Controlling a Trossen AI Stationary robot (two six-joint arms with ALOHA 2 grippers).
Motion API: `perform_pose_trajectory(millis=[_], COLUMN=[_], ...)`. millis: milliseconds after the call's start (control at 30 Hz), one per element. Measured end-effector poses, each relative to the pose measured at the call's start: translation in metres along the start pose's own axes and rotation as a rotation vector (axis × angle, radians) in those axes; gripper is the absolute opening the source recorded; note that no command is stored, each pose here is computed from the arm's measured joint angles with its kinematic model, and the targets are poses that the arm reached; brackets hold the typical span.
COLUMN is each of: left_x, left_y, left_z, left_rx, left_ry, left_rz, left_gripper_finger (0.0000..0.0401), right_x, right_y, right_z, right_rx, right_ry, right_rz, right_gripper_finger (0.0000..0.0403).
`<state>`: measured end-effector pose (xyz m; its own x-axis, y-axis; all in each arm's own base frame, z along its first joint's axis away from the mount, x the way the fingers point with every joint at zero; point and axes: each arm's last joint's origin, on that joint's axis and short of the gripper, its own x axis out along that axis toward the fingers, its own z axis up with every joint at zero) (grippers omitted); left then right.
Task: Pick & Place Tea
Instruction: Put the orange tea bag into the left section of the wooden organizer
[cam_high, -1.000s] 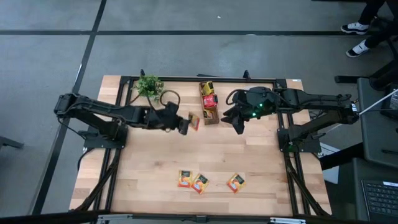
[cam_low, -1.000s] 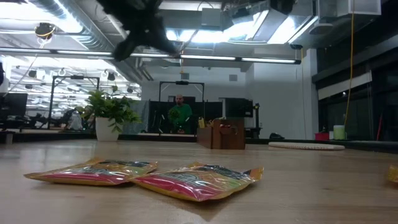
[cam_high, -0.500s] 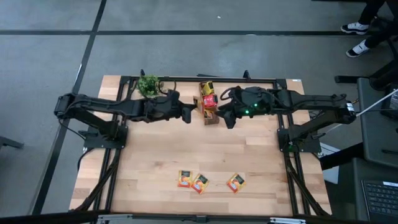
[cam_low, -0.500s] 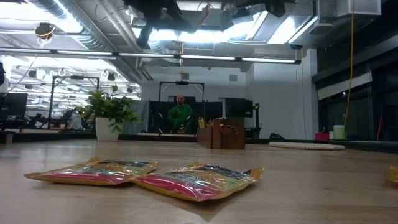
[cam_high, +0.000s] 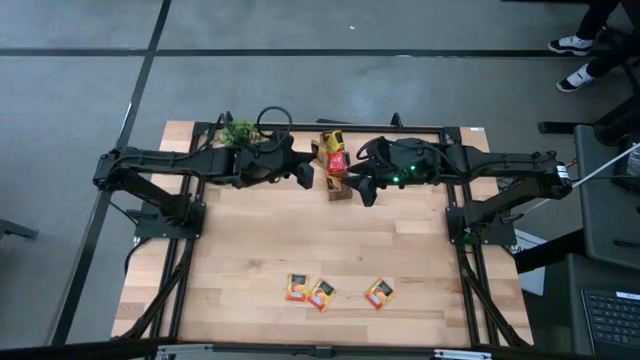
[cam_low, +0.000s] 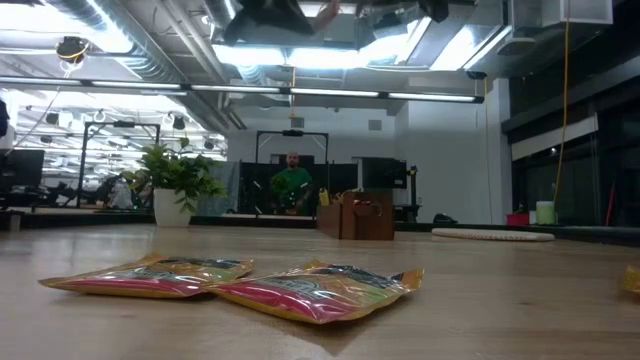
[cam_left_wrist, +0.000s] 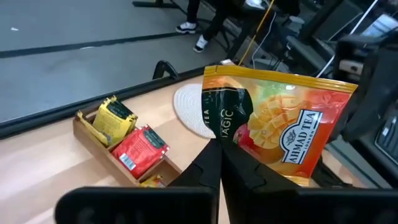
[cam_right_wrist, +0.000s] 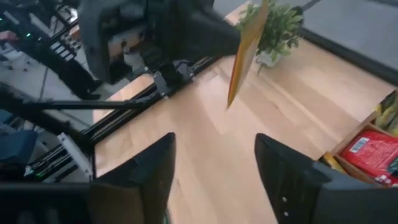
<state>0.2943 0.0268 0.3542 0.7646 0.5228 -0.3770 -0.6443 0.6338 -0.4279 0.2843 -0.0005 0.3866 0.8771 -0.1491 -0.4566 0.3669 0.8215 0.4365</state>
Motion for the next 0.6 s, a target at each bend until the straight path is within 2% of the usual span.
perform_pose_trajectory(millis=[133, 233, 600], left_x=[0.006, 0.013, 0.020], left_y=[-0.003, -0.007, -0.015], left_z=[-0.004, -0.009, -0.014], left_rx=[0.010, 0.008, -0.014], left_ry=[0.014, 0.017, -0.001], left_rz=[0.006, -0.013, -0.046], left_gripper_finger=[0.0002, 0.0002, 0.0002], right_x=[0.000, 0.000, 0.013], right_y=[-0.001, -0.001, -0.006], right_z=[0.002, 0.003, 0.002], right_rx=[-0.001, 0.000, 0.005], right_ry=[-0.037, -0.061, -0.044], right_rz=[-0.039, -0.059, -0.088], right_gripper_finger=[0.0248, 0.0261, 0.0243])
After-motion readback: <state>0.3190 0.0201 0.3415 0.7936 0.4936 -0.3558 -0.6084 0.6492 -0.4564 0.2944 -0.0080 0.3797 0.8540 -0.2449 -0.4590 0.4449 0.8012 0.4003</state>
